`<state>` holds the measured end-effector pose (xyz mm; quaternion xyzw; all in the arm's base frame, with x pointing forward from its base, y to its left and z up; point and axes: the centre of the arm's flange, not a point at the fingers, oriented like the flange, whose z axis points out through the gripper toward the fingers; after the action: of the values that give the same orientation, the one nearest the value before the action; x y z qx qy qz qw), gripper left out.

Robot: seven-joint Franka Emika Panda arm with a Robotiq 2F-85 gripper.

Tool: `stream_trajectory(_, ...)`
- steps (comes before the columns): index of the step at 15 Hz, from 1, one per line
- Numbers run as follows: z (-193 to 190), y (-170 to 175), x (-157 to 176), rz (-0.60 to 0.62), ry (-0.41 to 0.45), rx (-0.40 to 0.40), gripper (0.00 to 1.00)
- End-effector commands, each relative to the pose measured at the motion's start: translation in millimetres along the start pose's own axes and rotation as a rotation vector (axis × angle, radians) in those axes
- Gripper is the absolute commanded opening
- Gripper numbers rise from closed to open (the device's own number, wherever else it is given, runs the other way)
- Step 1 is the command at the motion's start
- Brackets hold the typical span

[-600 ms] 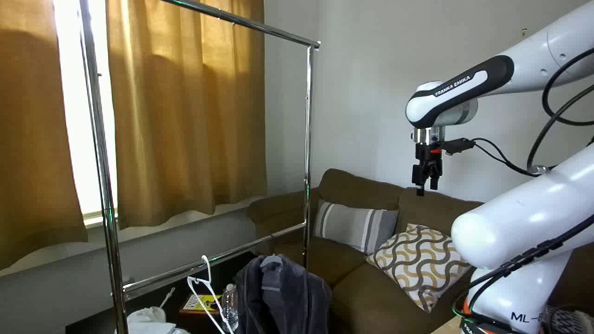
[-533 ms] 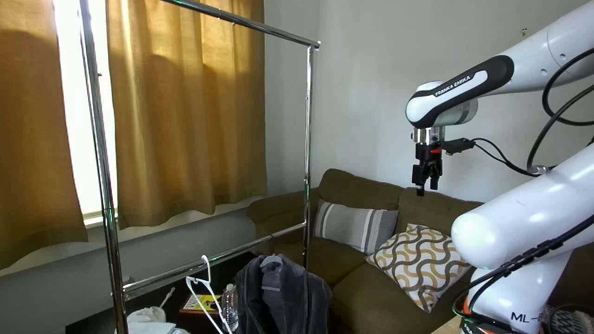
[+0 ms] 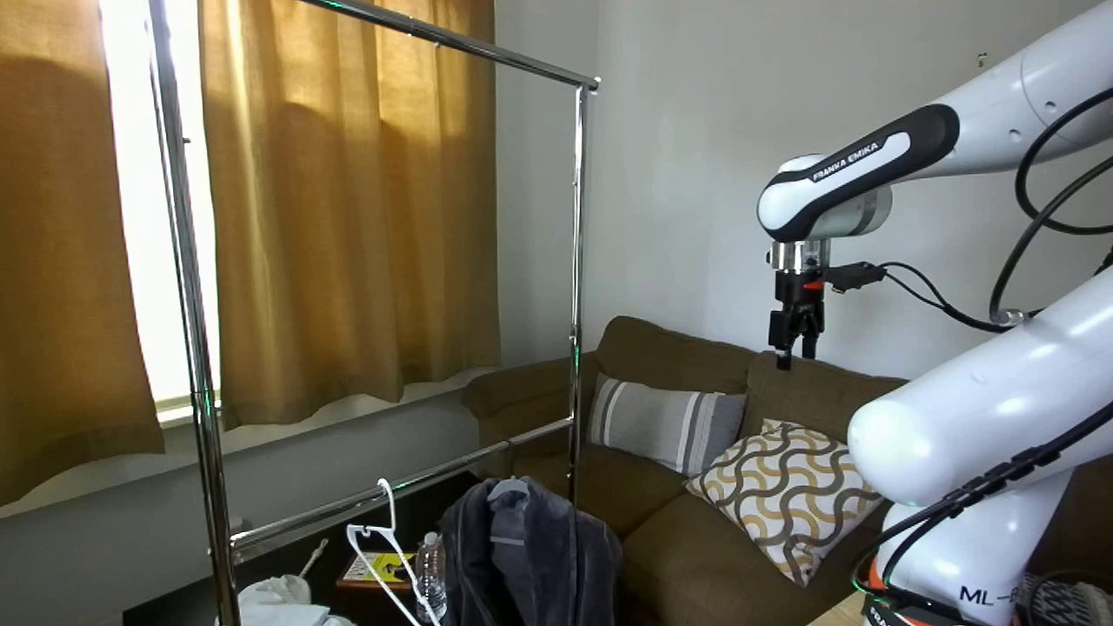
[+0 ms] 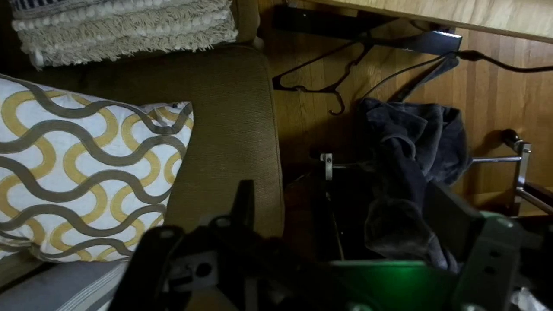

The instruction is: Move the hanger with the rob to the top rod

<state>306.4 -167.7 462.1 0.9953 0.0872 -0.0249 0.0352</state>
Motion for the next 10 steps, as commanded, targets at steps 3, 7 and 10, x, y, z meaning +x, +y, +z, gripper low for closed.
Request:
stream_trajectory(3,56.9,-45.2,72.7,-0.159,0.093,0.093,1.0)
stream_trajectory(7,99.2,-96.7,127.9,-0.244,0.186,0.109,1.0)
stream_trajectory(10,126.3,-136.1,164.6,-0.269,0.248,0.143,1.0)
